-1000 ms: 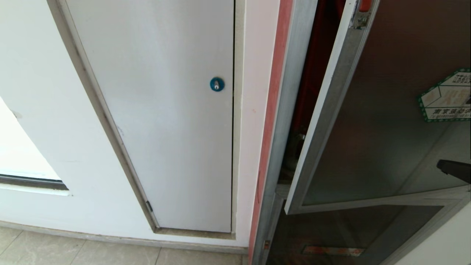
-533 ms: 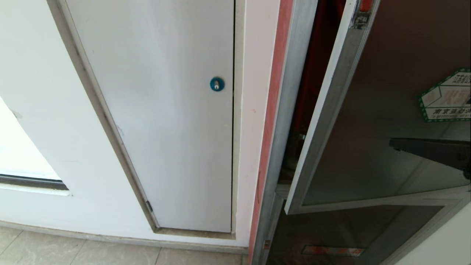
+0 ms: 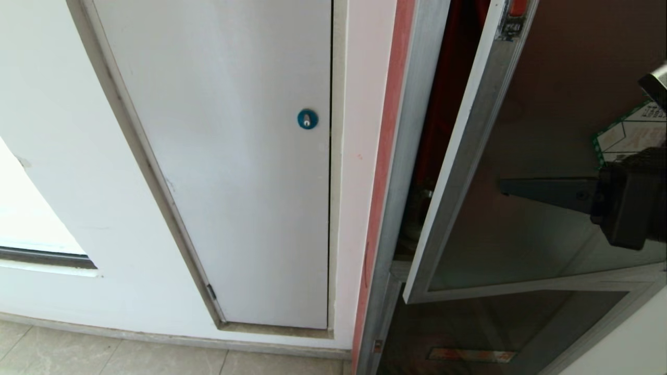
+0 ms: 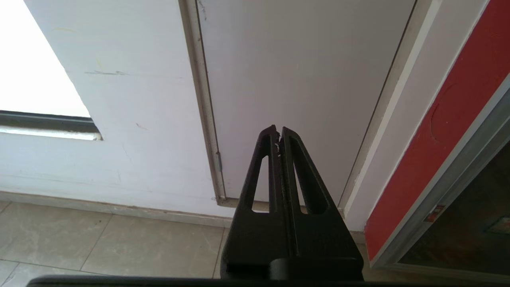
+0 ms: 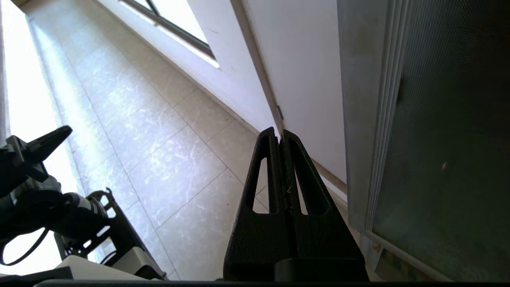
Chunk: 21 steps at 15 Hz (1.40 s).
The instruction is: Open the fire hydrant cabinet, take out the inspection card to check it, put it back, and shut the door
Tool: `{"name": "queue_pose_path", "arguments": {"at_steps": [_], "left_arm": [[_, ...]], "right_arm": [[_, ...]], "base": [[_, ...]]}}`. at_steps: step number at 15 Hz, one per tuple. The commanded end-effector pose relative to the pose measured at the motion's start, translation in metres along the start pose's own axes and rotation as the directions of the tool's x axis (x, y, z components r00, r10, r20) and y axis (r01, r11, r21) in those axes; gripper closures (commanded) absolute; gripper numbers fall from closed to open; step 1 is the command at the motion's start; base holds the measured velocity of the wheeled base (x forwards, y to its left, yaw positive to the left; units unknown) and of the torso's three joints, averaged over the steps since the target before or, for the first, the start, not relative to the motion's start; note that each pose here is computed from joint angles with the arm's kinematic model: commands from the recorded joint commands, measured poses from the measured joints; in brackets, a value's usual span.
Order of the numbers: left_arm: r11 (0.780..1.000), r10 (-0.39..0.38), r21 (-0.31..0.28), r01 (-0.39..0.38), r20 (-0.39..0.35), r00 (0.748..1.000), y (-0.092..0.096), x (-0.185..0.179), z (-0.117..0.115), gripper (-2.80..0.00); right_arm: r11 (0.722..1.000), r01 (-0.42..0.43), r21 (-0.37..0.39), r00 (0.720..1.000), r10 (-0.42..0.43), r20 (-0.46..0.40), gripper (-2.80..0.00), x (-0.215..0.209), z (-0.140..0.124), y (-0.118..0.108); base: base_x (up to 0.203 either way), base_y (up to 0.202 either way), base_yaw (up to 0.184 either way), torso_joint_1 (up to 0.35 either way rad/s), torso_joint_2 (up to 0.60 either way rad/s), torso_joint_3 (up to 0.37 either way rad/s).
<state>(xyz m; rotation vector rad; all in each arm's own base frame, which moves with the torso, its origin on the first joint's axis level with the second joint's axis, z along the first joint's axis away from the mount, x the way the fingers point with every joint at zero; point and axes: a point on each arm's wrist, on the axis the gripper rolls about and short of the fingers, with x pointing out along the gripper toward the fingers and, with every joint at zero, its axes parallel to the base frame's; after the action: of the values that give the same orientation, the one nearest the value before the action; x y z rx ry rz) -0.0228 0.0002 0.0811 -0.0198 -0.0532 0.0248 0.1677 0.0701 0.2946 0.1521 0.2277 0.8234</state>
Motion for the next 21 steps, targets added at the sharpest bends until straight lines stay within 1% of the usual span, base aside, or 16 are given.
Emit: {"name": "queue_pose_path", "arguments": {"at_steps": [1, 3, 6, 11, 13, 15, 18, 21], "left_arm": [[1.000, 0.001, 0.000, -0.001, -0.018, 1.000, 0.000, 0.001, -0.005, 0.00], [1.000, 0.001, 0.000, -0.001, -0.017, 1.000, 0.000, 0.001, -0.005, 0.00], [1.000, 0.001, 0.000, -0.001, -0.018, 1.000, 0.000, 0.001, -0.005, 0.00], [1.000, 0.001, 0.000, -0.001, -0.018, 1.000, 0.000, 0.001, -0.005, 0.00], [1.000, 0.000, 0.000, 0.000, -0.018, 1.000, 0.000, 0.001, -0.005, 0.00], [1.000, 0.001, 0.000, -0.001, -0.018, 1.000, 0.000, 0.001, -0.005, 0.00], [1.000, 0.001, 0.000, -0.001, -0.016, 1.000, 0.000, 0.001, -0.005, 0.00], [1.000, 0.001, 0.000, -0.001, -0.018, 1.000, 0.000, 0.001, -0.005, 0.00]], "right_arm": [[1.000, -0.019, -0.001, 1.000, 0.019, -0.004, 0.00, 0.013, 0.001, -0.003], [1.000, -0.013, -0.013, 1.000, 0.014, 0.017, 0.00, 0.026, 0.002, -0.009], [0.999, 0.040, -0.027, 0.997, -0.038, 0.061, 0.00, 0.035, 0.007, -0.014], [0.997, 0.068, -0.028, 0.995, -0.066, 0.077, 0.00, 0.040, 0.009, -0.020], [0.995, 0.090, -0.040, 0.990, -0.085, 0.116, 0.00, 0.049, 0.013, -0.025], [0.994, 0.095, -0.050, 0.986, -0.087, 0.140, 0.00, 0.060, 0.014, -0.031], [0.993, 0.106, -0.049, 0.984, -0.098, 0.146, 0.00, 0.072, 0.018, -0.037], [0.989, 0.144, -0.044, 0.978, -0.135, 0.158, 0.00, 0.081, 0.023, -0.042]], "base": [[0.000, 0.000, 0.000, 0.000, 0.00, 0.000], [0.000, 0.000, 0.000, 0.000, 0.00, 0.000], [0.000, 0.000, 0.000, 0.000, 0.00, 0.000], [0.000, 0.000, 0.000, 0.000, 0.00, 0.000], [0.000, 0.000, 0.000, 0.000, 0.00, 0.000], [0.000, 0.000, 0.000, 0.000, 0.00, 0.000], [0.000, 0.000, 0.000, 0.000, 0.00, 0.000], [0.000, 0.000, 0.000, 0.000, 0.00, 0.000]]}}
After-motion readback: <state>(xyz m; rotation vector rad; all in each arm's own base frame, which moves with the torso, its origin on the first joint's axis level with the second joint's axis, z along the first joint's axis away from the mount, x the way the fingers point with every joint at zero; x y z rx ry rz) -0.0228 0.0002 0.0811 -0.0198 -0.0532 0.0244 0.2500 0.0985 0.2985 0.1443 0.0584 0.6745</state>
